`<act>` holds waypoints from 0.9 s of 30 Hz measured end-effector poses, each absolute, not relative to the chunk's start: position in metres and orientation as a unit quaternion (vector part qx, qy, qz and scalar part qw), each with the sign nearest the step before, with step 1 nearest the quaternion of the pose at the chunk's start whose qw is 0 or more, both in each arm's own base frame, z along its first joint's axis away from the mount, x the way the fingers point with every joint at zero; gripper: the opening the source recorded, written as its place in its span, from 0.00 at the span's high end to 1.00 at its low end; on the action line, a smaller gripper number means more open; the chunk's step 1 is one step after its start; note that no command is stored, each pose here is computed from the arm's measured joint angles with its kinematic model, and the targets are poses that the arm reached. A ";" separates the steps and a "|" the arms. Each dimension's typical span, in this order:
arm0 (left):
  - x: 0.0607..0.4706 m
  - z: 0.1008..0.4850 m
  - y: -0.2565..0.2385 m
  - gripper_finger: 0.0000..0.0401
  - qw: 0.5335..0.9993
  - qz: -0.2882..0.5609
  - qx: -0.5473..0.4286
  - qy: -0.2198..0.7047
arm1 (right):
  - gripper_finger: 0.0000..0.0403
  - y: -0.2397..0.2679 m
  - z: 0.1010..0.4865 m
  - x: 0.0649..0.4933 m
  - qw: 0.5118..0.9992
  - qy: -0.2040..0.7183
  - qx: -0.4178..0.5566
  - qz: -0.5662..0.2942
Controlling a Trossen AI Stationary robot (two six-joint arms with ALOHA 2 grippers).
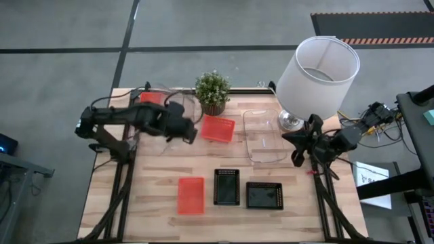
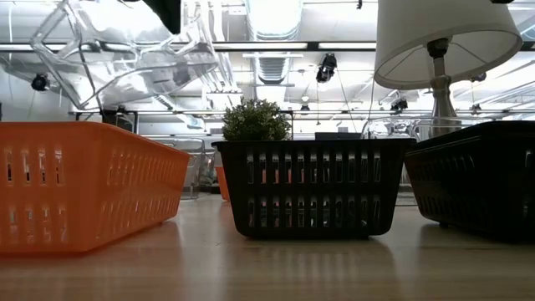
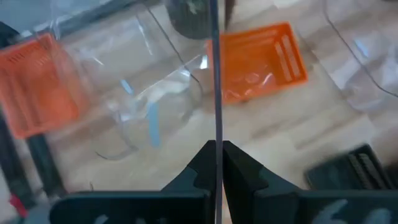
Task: Stack baskets by color
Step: Stack the bottom transparent bin on the top transparent bin
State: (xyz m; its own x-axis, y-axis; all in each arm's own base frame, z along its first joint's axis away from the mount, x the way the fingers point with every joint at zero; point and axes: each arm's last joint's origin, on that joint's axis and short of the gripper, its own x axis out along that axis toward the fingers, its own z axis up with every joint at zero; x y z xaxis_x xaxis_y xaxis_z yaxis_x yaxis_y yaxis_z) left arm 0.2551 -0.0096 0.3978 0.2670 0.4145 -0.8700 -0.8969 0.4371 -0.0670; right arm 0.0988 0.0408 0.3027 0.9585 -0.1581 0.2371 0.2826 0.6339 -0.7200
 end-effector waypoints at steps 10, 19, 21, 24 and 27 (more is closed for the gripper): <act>0.253 0.397 0.047 1.00 0.713 0.525 -0.253 0.390 | 0.98 0.041 0.303 0.099 0.900 -0.076 -0.410 -0.123; 0.245 0.398 0.090 1.00 0.661 0.589 -0.330 0.328 | 0.98 0.041 0.302 0.099 0.899 -0.075 -0.413 -0.122; 0.242 0.397 0.101 1.00 0.643 0.596 -0.360 0.319 | 0.98 0.041 0.302 0.099 0.899 -0.075 -0.414 -0.122; 0.236 0.396 0.118 1.00 0.620 0.609 -0.385 0.311 | 0.98 0.041 0.302 0.099 0.898 -0.074 -0.416 -0.122; 0.236 0.393 0.132 1.00 0.611 0.618 -0.397 0.296 | 0.98 0.041 0.301 0.099 0.897 -0.070 -0.420 -0.120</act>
